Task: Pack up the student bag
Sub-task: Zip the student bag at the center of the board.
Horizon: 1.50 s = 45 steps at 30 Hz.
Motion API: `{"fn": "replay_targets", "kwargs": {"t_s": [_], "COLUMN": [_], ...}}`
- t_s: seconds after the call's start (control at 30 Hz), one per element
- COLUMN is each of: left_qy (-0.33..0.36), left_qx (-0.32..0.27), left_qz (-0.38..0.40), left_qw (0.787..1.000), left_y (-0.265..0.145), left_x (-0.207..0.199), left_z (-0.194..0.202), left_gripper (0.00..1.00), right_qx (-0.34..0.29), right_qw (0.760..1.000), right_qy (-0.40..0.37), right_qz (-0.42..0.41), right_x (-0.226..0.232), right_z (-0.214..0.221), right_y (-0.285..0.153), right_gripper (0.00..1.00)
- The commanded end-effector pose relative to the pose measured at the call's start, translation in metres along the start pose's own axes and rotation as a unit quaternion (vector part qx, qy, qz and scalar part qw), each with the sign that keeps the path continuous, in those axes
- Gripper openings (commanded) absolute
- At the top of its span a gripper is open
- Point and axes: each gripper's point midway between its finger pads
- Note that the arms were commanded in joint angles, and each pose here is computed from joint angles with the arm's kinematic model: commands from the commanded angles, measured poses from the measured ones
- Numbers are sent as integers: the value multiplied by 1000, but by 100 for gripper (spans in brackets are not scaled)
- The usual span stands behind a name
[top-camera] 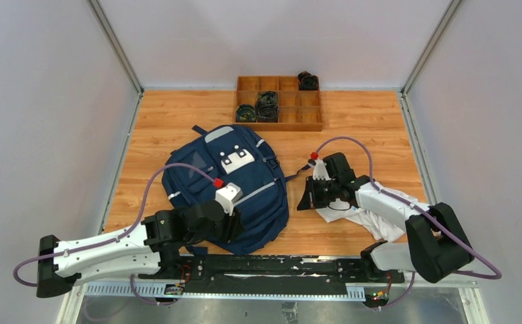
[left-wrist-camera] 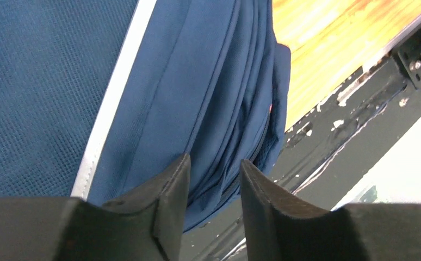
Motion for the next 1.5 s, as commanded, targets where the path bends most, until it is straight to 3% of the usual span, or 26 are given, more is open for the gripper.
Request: {"fn": "replay_targets", "kwargs": {"t_s": [0.0, 0.17, 0.43, 0.67, 0.93, 1.03, 1.13, 1.3, 1.4, 1.47], "left_qy": [22, 67, 113, 135, 152, 153, 157, 139, 97, 69], "left_qx": [-33, -17, 19, 44, 48, 44, 33, -18, -28, -37], "left_qz": [1, -13, -80, -178, -227, -235, -231, -199, -141, -103], "left_qw": [999, 997, 990, 974, 961, 959, 960, 970, 985, 992], "left_y": [-2, 19, 75, 96, 107, 106, 101, 69, 53, 44], "left_x": [-21, -46, -67, -48, -25, -23, -28, -36, -40, -40], "left_z": [-37, -58, -55, -36, -25, -27, -37, -65, -70, -69], "left_gripper": [52, 68, 73, 61, 47, 29, 0, 0, 0, 0], "right_qx": [-10, -32, -35, -27, -34, -36, -38, -70, -103, -124], "right_qw": [1000, 999, 999, 999, 998, 998, 998, 994, 987, 982], "right_qy": [-13, -36, -21, -19, -26, -27, -29, -81, -108, -121], "right_qz": [-7, 13, 35, 39, 39, 39, 33, -32, -61, -73], "right_x": [4, 7, 2, -1, 1, 1, 4, 33, 51, 59], "right_z": [4, 1, 10, 15, 10, 10, 9, -6, -24, -35], "right_y": [-8, -24, -31, -29, -32, -33, -34, -42, -51, -54], "right_gripper": [5, 28, 33, 34, 31, 31, 30, 26, 33, 45]}}
Point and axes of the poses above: each gripper's point midway between its finger pads, its own y axis out along the fingers, its own x axis along the line the jaws close on, z = x × y, and after that the axes turned 13 degrees about -y, right-handed
